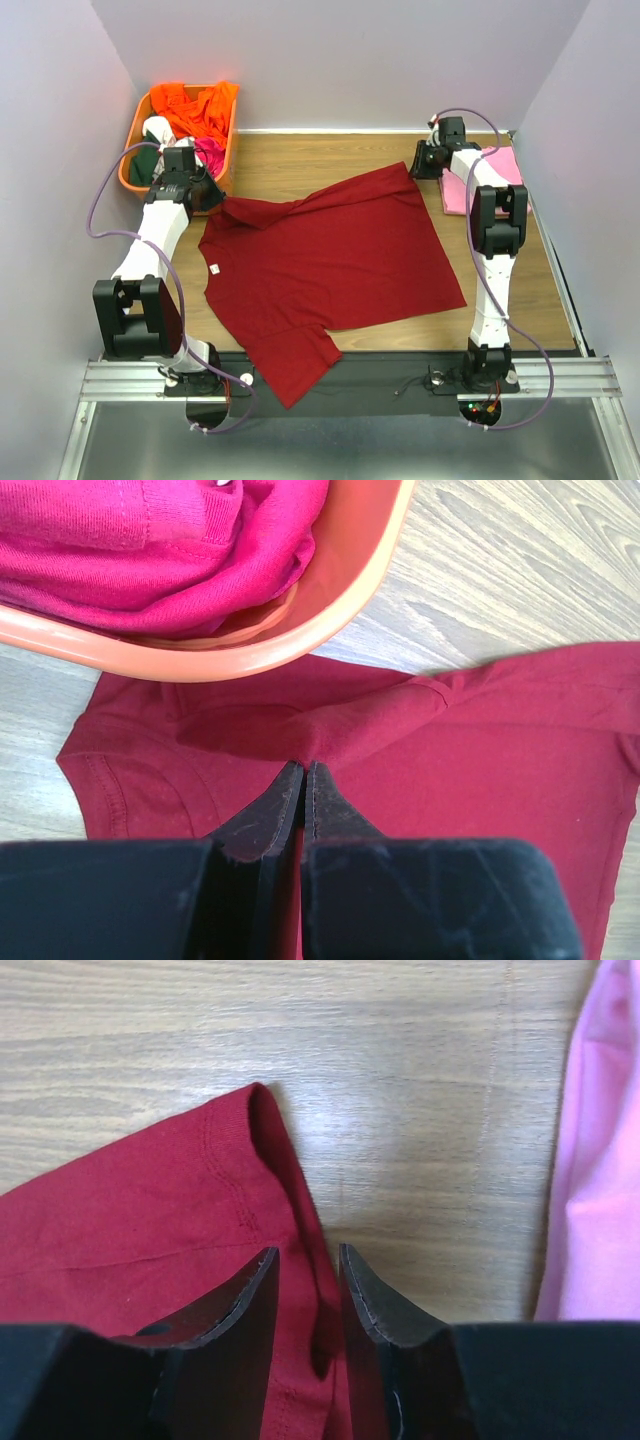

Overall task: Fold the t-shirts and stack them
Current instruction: Fold the tshirt

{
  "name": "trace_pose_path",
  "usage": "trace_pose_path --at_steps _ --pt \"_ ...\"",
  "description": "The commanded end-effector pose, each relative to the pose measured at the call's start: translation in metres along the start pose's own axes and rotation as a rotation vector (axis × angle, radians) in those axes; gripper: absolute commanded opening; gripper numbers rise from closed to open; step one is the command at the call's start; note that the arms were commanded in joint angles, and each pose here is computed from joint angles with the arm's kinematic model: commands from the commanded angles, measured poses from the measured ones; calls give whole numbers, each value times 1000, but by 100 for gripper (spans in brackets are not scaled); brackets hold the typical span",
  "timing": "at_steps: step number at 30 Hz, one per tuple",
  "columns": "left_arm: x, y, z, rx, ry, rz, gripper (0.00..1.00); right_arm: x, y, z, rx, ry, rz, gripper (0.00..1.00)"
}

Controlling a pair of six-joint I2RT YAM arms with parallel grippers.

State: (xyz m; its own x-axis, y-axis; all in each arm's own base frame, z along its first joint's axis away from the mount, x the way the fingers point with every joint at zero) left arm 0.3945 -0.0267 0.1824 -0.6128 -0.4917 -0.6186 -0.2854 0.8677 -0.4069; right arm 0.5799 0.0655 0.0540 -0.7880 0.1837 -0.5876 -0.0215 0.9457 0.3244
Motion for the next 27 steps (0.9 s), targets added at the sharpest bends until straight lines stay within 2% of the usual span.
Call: trace_pose_path --at_steps 1,7,17,27 --pt "-21 -12 -12 47 -60 15 0 -34 19 -25 -58 -92 -59 36" --pt "-21 -14 -12 54 -62 17 0 -32 27 -23 -99 -82 -60 36" --pt "-19 -14 -11 54 -56 19 0 -33 29 -17 -112 -82 -53 29" --pt "-19 -13 -10 50 -51 22 0 -21 28 -5 -119 -50 -42 29"
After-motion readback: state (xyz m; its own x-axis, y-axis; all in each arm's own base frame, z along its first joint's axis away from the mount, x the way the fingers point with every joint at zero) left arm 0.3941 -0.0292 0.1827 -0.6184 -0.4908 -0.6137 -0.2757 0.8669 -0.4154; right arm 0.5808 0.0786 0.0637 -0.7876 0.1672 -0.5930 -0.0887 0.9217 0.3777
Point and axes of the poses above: each gripper's point midway between its finger pads, its own z axis out along the fingers, its own y axis along the line the jaws close on, x = y × z, the point moved 1 cm from there along -z, back along the fingers, and after that the axes turned 1 degree about z, right-handed, at the moved point
